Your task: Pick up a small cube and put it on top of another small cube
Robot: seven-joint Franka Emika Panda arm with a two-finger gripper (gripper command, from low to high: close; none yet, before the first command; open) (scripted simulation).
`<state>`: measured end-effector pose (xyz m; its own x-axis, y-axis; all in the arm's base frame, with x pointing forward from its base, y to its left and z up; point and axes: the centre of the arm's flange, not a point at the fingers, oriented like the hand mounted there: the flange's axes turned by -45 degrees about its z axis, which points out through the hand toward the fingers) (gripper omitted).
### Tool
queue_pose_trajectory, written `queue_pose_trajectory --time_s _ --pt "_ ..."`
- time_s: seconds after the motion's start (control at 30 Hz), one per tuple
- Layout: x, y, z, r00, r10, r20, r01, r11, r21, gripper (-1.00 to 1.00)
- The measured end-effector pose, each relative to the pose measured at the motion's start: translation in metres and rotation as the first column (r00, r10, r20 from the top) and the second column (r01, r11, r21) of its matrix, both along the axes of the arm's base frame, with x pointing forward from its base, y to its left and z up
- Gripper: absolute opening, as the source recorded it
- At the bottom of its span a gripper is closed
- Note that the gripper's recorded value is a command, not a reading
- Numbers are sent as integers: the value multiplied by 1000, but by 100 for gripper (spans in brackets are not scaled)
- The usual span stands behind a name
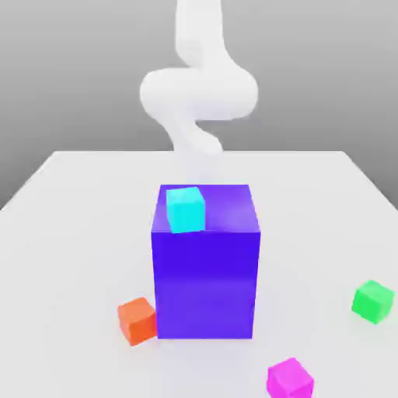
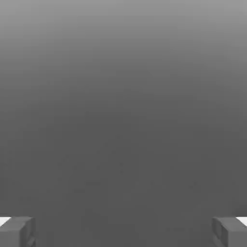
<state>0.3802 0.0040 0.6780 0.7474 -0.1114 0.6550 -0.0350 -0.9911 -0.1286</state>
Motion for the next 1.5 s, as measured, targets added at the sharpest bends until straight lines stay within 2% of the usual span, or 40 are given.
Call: queue_pose_trajectory --time_s 0.1,0.23,0.33,0.43,0.57,0.73,0.87,0.97,1.1,1.13,1.17,1.37,1.4,1.43,1.5 --pt "39 10 -45 994 -34 -107 48 990 129 0" --pt "79 30 -109 962 -84 -258 149 958 244 0" --pt "102 47 -161 919 -128 -373 246 926 287 0" --pt "118 66 -213 858 -182 -480 353 888 294 0" --pt "129 93 -284 756 -265 -599 491 834 251 0" --pt "129 117 -368 604 -399 -689 652 746 140 0" --pt "121 125 -429 478 -524 -705 759 650 31 0" --pt "112 129 -469 391 -618 -682 822 568 -44 0" --pt "110 130 -522 360 -656 -663 843 533 -70 0" --pt "106 130 -536 350 -658 -667 825 553 -113 0" --pt "99 132 -544 326 -669 -668 798 574 -186 -100" --pt "100 131 -545 332 -662 -672 786 588 -190 -100" --pt "102 131 -543 332 -664 -670 804 570 -166 -100" --pt "106 131 -534 346 -661 -666 826 552 -118 -100" --pt "109 130 -510 356 -659 -662 840 536 -82 -100"
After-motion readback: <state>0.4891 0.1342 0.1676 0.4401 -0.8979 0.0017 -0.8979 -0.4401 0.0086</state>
